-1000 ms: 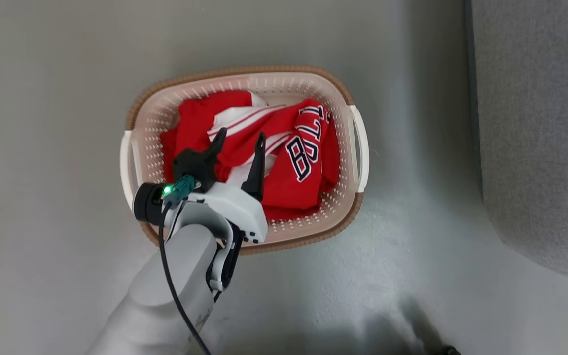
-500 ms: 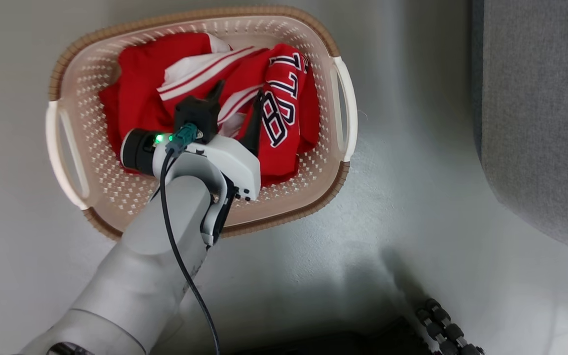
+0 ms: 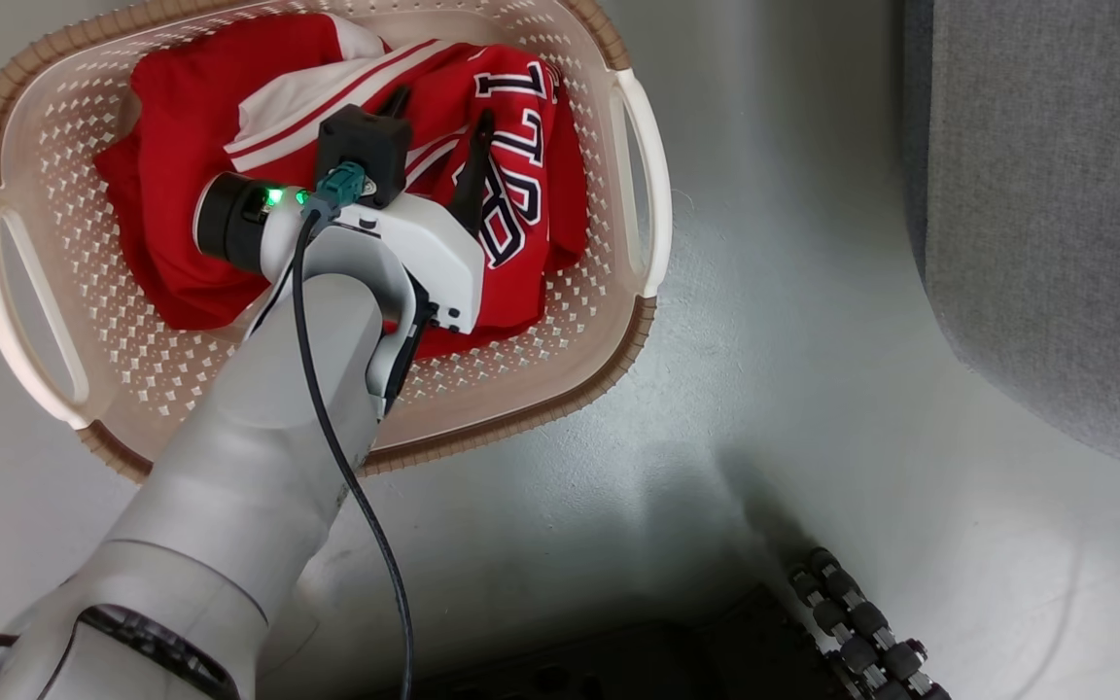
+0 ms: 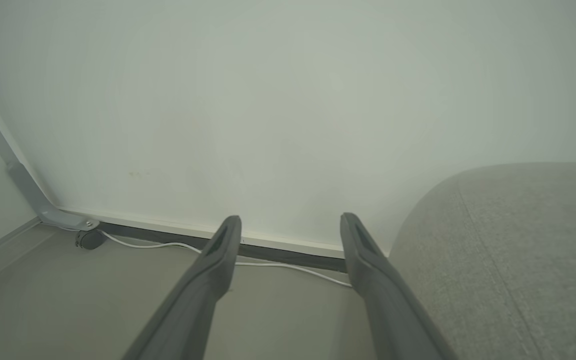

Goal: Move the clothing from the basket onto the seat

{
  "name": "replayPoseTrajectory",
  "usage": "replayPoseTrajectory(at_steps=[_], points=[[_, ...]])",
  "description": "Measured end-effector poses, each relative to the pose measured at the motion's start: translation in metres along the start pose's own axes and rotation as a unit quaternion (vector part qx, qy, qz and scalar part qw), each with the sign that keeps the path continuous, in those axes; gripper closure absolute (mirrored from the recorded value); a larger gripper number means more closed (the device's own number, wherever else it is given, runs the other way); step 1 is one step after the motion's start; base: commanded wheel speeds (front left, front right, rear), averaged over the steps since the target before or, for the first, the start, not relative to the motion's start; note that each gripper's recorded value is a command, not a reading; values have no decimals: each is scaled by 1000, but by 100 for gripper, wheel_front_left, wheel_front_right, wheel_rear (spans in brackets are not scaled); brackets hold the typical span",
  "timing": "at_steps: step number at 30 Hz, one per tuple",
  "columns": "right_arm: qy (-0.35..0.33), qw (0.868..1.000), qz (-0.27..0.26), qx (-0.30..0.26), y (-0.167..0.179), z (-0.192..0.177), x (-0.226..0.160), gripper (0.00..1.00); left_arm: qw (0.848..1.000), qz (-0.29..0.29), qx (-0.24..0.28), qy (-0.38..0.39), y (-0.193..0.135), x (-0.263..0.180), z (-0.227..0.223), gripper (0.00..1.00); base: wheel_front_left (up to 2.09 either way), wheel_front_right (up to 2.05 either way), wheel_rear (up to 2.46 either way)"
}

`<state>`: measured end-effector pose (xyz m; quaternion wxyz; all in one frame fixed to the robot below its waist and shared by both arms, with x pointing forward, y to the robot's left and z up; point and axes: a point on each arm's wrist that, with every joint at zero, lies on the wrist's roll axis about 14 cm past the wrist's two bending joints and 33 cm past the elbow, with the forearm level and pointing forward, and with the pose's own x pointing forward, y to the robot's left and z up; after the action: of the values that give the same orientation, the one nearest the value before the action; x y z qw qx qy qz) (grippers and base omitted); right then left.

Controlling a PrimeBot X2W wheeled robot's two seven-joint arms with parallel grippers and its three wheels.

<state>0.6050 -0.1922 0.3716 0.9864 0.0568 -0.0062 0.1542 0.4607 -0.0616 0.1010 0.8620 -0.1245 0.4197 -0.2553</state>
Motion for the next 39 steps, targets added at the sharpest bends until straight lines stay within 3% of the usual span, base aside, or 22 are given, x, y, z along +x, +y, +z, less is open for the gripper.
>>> replayPoseTrajectory(at_steps=[7,12,13,14,25,39], points=[[7,1000,-4,3,-2,-3,-3,0,998,-28,37,45,-4,2,-22,0,0,0,0],[10,1000,-5,4,-2,-4,-4,0,995,-37,36,85,-8,0,-35,0,0,0,0],[11,1000,-6,4,-3,-4,-4,0,995,-38,28,87,-10,-2,-36,55,0,0,0],[11,1000,-7,4,-3,-3,-4,0,995,-39,27,88,-10,-2,-35,100,0,0,0],[-16,1000,-11,-5,-5,26,-1,0,998,-44,19,43,-23,-15,-3,100,0,0,0],[-33,999,-13,-11,6,74,-14,0,999,-17,10,-31,-39,-70,54,100,0,0,0]])
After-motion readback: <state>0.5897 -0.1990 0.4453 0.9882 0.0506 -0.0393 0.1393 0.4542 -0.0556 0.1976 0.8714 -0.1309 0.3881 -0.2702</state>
